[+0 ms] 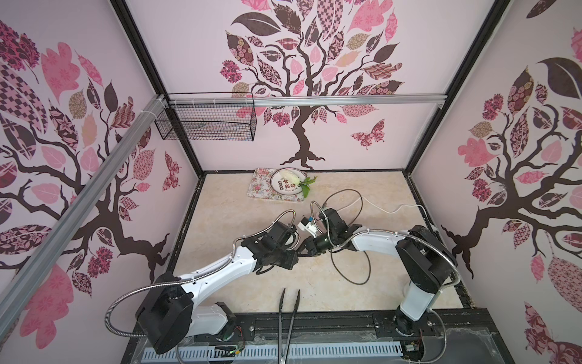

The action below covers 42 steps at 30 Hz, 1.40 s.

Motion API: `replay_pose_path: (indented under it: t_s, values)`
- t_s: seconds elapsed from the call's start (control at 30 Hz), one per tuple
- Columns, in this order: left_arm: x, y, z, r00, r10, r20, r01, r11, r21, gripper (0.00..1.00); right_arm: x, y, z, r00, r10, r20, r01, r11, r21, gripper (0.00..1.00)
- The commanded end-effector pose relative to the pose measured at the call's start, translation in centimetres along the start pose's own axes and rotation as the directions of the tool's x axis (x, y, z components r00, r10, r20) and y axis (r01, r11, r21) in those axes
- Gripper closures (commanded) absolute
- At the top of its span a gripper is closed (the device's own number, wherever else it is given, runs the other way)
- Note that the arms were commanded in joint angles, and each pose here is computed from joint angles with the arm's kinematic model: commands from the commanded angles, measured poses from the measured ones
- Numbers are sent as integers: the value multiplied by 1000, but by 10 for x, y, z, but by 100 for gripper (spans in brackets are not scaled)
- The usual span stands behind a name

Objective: Charge mp3
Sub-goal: Pick up the MP3 player from the center of the board.

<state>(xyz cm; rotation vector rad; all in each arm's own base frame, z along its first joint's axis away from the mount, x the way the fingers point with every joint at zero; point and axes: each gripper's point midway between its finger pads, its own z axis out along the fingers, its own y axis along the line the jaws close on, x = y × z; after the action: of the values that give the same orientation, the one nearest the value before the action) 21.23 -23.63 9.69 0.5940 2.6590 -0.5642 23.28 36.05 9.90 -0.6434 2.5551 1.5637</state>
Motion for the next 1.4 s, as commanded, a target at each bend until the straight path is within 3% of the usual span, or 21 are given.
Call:
replay_pose_path:
  t_s: [0.0,0.23,0.57,0.77,0.87,0.93,1.07,1.2,1.37]
  values:
    - [-27,-13,-12,996,39,82,-41,999,24,76,-1,-7,8,1000,14,-21,-14,1000,15,72]
    - [-28,-22,-13,995,52,85,-57,997,55,76,-6,-6,8,1000,15,-6,-15,1000,13,73]
    - [-29,-21,-11,995,53,87,-56,998,35,76,-14,-2,6,999,29,24,-29,999,21,91]
    - [-31,-15,-16,996,-8,92,6,1000,17,49,-10,-6,0,1000,-20,7,19,997,81,97]
    - [-33,-11,-32,994,-74,80,65,991,115,43,-17,-5,-11,997,-70,17,67,989,133,98]
    - [-42,-10,-49,986,-101,132,75,979,191,40,-23,0,-23,996,-86,31,81,987,139,98]
    - [-56,-19,-77,979,-125,159,49,910,411,42,-40,26,-61,987,-105,120,100,994,43,100]
    - [-73,-24,-88,981,-93,170,-17,834,551,48,-46,69,-93,963,-196,183,201,980,-6,100]
    - [-95,-30,-106,981,-38,189,-110,693,713,50,-44,107,-111,940,-248,233,272,959,-80,100]
